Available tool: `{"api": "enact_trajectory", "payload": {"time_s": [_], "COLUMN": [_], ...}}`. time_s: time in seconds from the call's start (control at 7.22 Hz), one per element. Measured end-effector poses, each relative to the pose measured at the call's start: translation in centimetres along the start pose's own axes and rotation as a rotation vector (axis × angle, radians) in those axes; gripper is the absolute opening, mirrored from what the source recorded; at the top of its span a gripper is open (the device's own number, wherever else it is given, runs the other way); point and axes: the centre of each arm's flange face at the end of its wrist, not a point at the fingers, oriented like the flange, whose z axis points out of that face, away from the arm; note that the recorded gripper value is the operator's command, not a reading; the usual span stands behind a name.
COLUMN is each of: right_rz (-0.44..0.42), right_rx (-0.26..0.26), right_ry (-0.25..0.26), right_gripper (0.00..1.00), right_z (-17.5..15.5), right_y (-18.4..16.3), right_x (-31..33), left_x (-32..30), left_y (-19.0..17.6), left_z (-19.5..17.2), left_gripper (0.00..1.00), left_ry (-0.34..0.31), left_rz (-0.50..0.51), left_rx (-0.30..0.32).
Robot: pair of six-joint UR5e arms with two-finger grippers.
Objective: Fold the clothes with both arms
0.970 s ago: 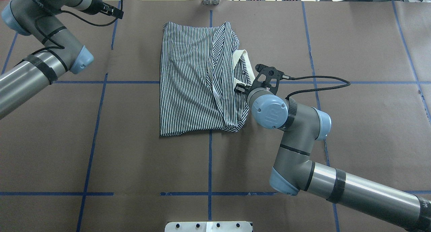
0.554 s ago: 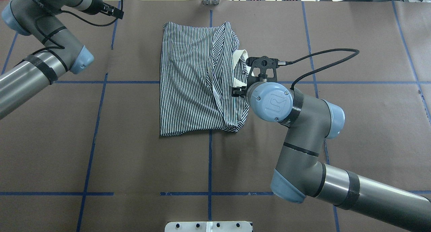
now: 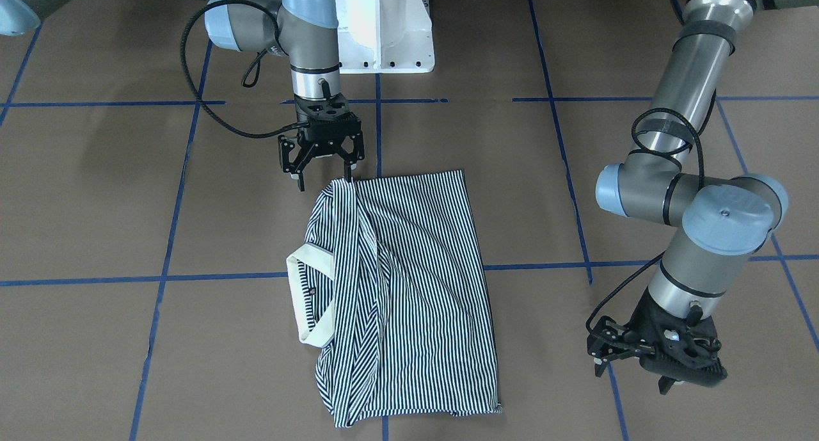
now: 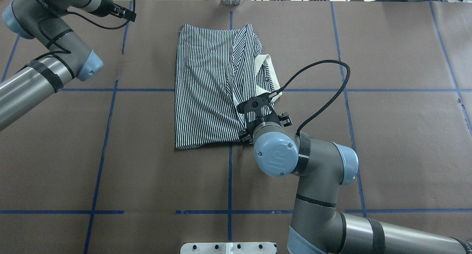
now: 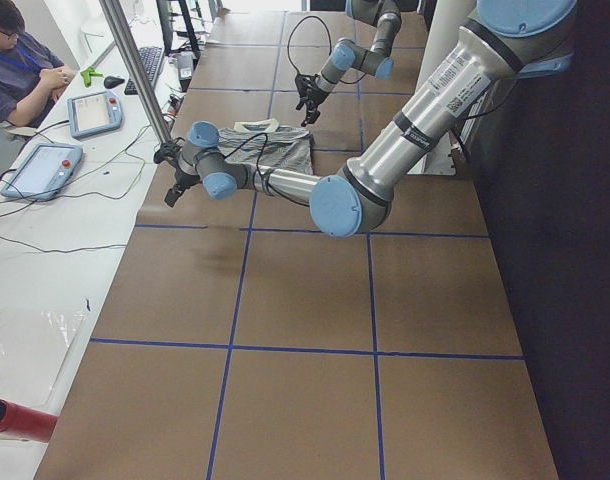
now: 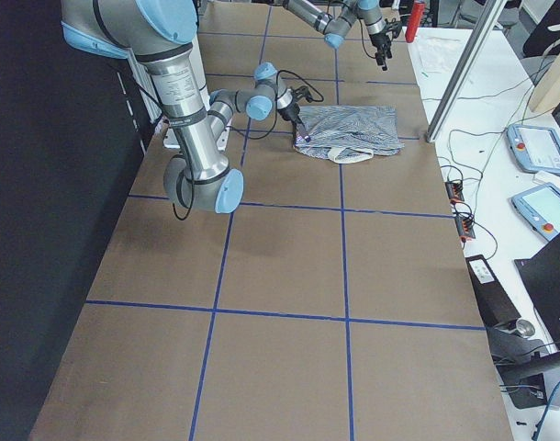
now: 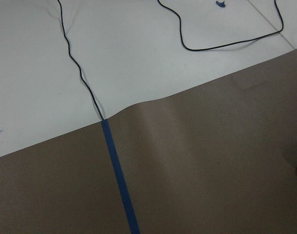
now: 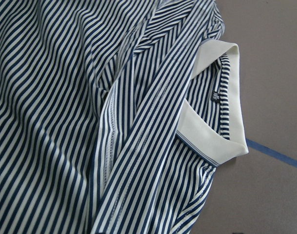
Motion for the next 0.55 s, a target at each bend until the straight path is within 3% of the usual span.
{"api": "enact_trajectory", "payload": {"time_s": [0.28, 0.55], "right_rz": [-0.120, -0.145], "right_rx": [0.007, 0.005], "right_ry": [0.005, 0.018], "right_gripper": [0.69, 0.67], "right_z": [0.2, 0.8], "right_y": [0.5, 0.8], "right_x": [-1.5, -2.2], "left_x": [0.1, 0.1], "left_y": [0.0, 0.0], "left_z": [0.0, 0.0], "left_gripper": [1.00, 1.00], "left_ry": [0.001, 0.001], "left_rz": [-0.002, -0.002], "left_rx": [0.001, 0.001]}}
